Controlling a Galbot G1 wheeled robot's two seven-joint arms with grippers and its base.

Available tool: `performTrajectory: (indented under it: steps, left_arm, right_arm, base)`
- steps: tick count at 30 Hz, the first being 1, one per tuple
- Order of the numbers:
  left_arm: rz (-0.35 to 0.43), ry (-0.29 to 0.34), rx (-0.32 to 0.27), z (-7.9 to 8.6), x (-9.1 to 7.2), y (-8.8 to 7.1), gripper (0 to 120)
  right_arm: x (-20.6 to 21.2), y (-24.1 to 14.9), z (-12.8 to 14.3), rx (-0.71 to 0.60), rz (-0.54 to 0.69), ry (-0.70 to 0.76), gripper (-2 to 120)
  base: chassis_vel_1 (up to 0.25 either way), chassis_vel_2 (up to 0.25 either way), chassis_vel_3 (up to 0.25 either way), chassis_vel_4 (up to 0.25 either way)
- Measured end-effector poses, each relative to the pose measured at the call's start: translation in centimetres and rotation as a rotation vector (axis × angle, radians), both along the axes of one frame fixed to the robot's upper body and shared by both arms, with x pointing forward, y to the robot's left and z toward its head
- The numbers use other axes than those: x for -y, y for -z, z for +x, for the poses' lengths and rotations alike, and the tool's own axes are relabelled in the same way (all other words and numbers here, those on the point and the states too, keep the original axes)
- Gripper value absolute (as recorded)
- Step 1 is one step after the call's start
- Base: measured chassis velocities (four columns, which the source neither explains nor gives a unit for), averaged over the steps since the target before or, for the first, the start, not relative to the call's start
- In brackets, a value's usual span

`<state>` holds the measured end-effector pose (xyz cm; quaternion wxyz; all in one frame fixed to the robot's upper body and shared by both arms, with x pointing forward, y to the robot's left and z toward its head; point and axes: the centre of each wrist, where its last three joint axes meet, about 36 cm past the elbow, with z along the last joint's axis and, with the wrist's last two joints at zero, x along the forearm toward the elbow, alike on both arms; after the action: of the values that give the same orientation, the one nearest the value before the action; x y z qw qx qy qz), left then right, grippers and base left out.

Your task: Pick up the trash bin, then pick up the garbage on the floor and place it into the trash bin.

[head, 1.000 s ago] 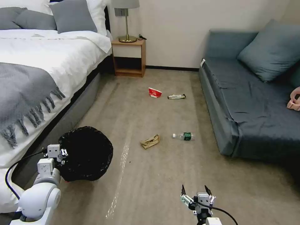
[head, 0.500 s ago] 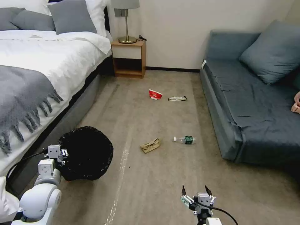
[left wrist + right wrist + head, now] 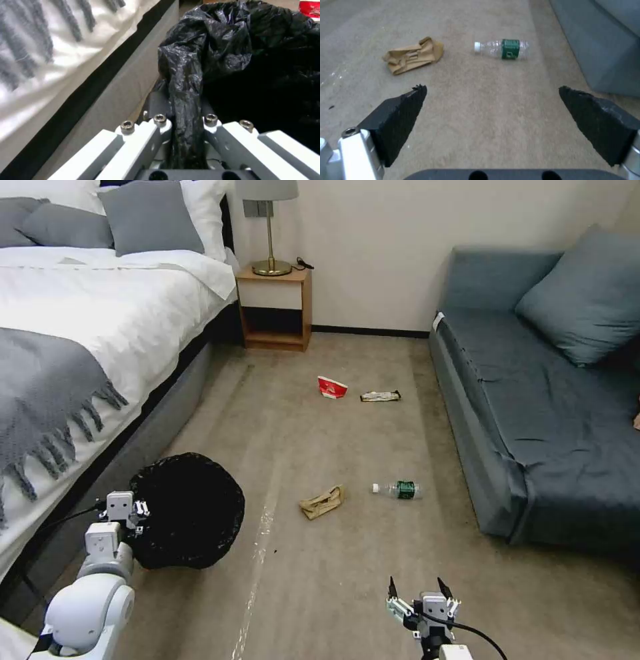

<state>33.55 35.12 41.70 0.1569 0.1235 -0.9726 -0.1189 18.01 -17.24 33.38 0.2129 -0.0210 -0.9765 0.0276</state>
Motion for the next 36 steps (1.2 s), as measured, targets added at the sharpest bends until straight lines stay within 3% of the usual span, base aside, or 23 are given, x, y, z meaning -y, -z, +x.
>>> performTrajectory:
  steps: [36]
  left_arm:
    - [-0.005,0.02,0.003,-0.18,0.2,0.28,4]
  right_arm:
    - [0.07,0.36,-0.11,0.001,0.013,0.005,100]
  base:
    - [-0.098,0.096,0.098,-0.095]
